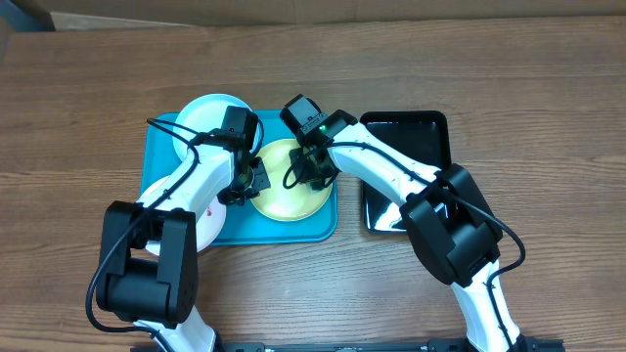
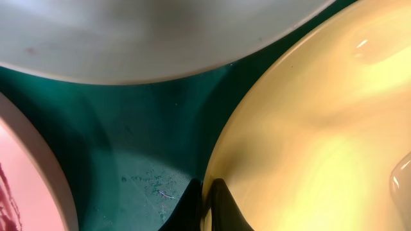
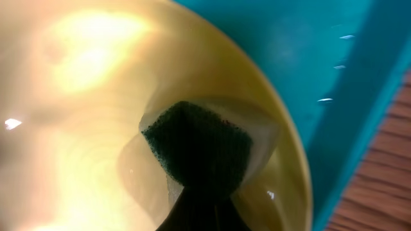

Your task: Clean dirty plates on tray and stack at the side

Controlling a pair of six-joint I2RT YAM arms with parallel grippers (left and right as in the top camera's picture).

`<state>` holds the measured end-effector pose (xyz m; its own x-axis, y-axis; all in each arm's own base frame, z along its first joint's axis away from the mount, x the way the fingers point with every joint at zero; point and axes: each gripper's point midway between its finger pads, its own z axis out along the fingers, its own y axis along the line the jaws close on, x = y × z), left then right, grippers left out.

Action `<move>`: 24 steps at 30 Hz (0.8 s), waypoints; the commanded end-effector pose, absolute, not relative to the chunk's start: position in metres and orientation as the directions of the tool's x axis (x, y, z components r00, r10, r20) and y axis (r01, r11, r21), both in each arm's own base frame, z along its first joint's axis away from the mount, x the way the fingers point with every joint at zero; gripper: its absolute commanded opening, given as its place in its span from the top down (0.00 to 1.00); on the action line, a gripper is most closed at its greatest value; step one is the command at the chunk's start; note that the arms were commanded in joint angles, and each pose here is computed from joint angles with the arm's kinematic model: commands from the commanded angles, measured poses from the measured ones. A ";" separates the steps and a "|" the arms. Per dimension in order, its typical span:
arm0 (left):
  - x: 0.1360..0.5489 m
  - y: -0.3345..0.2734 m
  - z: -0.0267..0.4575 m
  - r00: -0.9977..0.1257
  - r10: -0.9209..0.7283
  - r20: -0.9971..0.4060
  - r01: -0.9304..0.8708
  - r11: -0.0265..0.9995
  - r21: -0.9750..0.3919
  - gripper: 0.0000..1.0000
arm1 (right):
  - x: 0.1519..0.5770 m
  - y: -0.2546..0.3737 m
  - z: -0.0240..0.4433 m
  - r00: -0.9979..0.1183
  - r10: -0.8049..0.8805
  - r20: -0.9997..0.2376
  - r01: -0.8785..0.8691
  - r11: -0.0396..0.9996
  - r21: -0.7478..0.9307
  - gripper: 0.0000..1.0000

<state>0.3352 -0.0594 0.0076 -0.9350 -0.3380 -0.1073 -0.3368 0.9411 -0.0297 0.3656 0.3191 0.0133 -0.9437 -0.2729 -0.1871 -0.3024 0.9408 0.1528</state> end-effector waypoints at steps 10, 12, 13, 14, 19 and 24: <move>0.325 -0.054 -0.002 -0.933 -0.350 -0.085 -0.353 0.935 0.020 0.96 | 0.324 0.367 0.009 -0.928 -0.372 -0.030 -0.337 0.800 0.497 0.96; 0.325 -0.054 -0.002 -0.933 -0.350 -0.085 -0.352 0.936 0.020 0.96 | 0.332 0.368 0.024 -0.927 -0.371 -0.048 -0.335 0.766 0.548 0.96; 0.325 -0.054 -0.002 -0.933 -0.349 -0.085 -0.352 0.936 0.020 0.96 | 0.339 0.367 0.032 -0.932 -0.359 -0.056 -0.326 0.759 0.564 0.96; 0.325 -0.054 -0.002 -0.933 -0.349 -0.085 -0.352 0.936 0.020 0.96 | 0.347 0.362 0.040 -0.938 -0.342 -0.065 -0.315 0.755 0.575 0.96; 0.325 -0.054 -0.002 -0.935 -0.345 -0.085 -0.348 0.937 0.021 0.96 | 0.381 0.334 0.082 -0.961 -0.253 -0.108 -0.263 0.729 0.632 0.96; 0.325 -0.054 -0.002 -0.934 -0.346 -0.085 -0.349 0.937 0.021 0.96 | 0.392 0.306 0.127 -0.963 -0.227 -0.144 -0.259 0.645 0.719 0.96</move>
